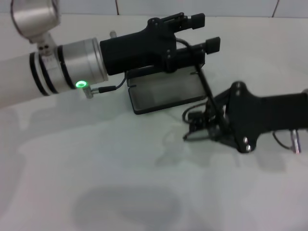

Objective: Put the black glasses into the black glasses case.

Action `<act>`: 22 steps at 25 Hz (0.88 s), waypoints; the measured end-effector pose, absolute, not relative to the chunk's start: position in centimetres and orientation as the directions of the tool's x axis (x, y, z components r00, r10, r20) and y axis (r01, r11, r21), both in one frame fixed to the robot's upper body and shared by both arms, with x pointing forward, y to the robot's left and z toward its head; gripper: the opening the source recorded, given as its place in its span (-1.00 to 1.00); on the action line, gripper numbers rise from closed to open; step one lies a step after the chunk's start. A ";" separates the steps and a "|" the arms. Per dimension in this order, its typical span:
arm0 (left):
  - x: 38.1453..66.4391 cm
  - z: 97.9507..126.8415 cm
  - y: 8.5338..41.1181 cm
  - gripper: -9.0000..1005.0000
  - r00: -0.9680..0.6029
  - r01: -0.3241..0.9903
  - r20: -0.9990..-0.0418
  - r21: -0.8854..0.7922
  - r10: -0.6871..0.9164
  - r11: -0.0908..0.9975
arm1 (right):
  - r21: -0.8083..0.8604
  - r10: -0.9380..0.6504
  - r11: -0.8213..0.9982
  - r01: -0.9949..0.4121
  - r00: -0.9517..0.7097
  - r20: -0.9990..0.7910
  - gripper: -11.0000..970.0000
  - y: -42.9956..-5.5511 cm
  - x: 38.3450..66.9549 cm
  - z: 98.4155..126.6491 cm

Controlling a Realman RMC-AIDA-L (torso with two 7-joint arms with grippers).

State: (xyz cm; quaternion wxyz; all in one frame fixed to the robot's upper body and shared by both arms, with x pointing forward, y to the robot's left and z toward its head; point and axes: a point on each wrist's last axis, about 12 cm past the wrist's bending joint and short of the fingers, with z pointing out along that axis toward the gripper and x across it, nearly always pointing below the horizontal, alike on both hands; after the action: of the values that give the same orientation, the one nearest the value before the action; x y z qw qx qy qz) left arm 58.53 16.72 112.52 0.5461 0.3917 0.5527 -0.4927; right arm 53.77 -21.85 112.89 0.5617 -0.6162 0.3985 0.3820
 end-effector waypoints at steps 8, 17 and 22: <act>57.2 112.5 17.2 0.42 0.012 0.986 -0.990 -0.012 -0.137 0.167 | -0.343 -0.113 0.026 -0.939 0.338 -0.934 -0.74 -22.2 54.6 112.5; 57.1 112.3 17.1 0.42 0.012 0.990 -0.995 -0.001 -0.096 0.139 | -0.336 -0.123 0.047 -0.941 0.328 -0.937 -0.74 -22.5 54.8 112.5; 57.1 112.2 17.1 0.42 0.019 0.992 -0.997 0.009 -0.073 0.124 | -0.331 -0.128 0.048 -0.942 0.323 -0.938 -0.74 -22.6 54.8 112.5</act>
State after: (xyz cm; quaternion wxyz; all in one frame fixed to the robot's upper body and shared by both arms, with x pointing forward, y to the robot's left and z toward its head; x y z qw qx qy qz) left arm 57.10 17.08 112.19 0.5518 0.4526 0.5075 -0.4828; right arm 54.83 -22.60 112.55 0.5626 -0.5872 0.4556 0.3621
